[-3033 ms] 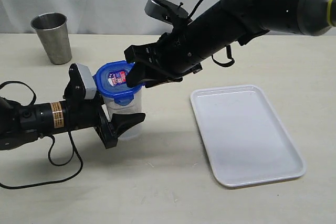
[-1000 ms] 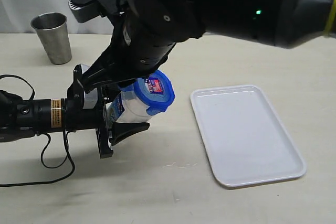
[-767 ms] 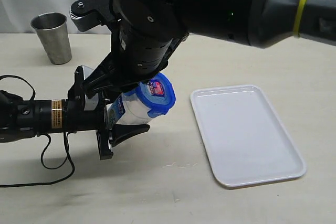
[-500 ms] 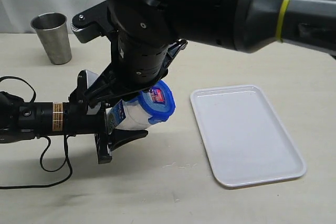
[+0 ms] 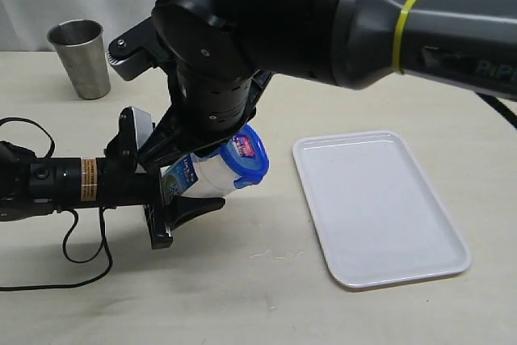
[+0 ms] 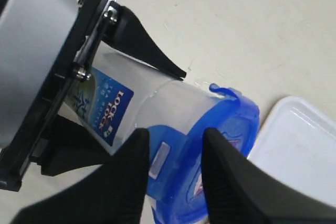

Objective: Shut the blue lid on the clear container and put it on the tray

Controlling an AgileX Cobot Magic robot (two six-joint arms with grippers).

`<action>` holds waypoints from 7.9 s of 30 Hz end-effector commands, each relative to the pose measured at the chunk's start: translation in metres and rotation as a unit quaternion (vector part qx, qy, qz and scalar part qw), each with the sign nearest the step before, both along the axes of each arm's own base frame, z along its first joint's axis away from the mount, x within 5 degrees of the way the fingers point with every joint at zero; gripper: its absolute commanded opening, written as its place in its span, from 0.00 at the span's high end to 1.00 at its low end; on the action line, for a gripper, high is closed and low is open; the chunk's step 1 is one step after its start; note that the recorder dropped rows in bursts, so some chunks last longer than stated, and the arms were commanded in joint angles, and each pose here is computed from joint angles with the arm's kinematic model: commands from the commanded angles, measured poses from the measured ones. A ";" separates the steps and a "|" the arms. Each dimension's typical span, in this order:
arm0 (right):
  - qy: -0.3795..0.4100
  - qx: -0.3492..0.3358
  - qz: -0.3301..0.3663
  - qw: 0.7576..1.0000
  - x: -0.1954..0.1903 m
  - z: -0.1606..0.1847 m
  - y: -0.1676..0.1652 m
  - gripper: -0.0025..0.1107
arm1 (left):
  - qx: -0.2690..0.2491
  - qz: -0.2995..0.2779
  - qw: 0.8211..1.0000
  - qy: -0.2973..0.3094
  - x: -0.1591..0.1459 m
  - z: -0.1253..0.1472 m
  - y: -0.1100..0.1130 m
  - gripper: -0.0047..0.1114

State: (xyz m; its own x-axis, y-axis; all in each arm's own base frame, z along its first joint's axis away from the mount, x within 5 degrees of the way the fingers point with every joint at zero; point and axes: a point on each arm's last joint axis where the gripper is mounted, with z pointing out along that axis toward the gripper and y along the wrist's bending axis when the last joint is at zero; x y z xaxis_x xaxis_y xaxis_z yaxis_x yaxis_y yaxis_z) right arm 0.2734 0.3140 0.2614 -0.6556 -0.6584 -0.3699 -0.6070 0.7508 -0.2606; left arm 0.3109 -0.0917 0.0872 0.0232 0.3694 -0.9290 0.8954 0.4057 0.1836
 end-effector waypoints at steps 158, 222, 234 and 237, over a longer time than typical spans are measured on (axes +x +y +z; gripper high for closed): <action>-0.013 0.171 0.043 0.984 0.011 0.055 -0.048 0.64 | -0.070 0.056 0.994 0.058 0.005 0.010 -0.020 0.96; 0.063 0.205 0.007 0.977 0.009 0.036 -0.037 0.65 | -0.024 0.038 0.997 0.056 -0.001 0.045 -0.019 0.96; 0.076 0.127 -0.021 0.989 0.017 0.010 -0.042 0.57 | -0.030 0.037 0.997 0.055 -0.001 0.046 -0.019 0.96; 0.069 0.109 -0.030 0.991 0.021 0.005 -0.044 0.57 | -0.031 0.039 0.997 0.055 -0.001 0.046 -0.019 0.96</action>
State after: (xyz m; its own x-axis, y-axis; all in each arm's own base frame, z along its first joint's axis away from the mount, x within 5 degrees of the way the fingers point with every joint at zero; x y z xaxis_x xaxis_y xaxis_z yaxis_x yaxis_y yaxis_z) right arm 0.2913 0.2744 0.2760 -0.7358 -0.5076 -0.4484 -0.5847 0.8102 0.0422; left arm 0.3091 -0.1062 0.1210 -0.1462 0.3886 -0.9098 0.8709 0.4868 0.0679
